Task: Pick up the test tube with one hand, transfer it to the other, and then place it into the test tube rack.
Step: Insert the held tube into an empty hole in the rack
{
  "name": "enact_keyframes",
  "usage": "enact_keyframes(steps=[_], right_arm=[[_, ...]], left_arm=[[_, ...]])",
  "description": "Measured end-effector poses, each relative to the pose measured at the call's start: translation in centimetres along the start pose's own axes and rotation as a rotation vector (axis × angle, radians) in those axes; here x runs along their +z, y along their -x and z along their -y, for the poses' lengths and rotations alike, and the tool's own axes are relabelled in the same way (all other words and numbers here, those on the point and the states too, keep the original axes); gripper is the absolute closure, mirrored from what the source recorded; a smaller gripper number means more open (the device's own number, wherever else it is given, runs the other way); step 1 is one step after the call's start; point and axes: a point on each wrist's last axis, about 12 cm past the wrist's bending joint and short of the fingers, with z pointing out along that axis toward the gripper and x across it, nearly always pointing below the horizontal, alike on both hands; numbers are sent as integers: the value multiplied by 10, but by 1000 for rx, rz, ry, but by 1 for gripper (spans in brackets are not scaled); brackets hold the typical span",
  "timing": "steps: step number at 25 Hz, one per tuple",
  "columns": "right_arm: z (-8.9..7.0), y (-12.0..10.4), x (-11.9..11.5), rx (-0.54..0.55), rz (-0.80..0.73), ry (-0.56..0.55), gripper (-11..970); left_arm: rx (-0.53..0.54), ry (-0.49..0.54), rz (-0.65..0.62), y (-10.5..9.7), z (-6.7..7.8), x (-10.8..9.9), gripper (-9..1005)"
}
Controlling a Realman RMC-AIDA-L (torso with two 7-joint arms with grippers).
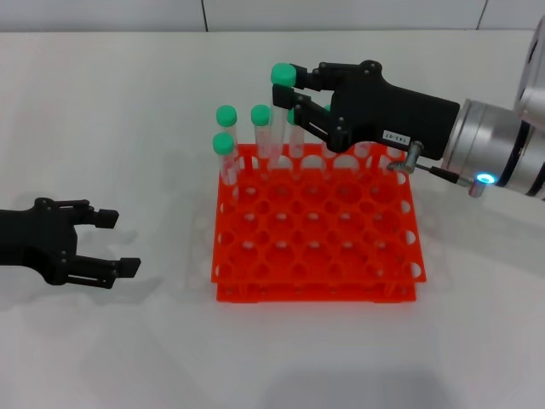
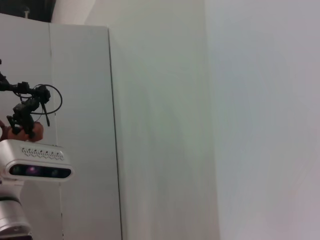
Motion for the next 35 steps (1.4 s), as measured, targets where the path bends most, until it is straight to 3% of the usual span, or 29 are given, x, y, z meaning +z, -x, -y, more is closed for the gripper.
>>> enact_keyframes(steps=[35], right_arm=[[-12,-14,18,-18,-13,-15,710]], left_arm=[[14,4,-1,5,-3,1,102]])
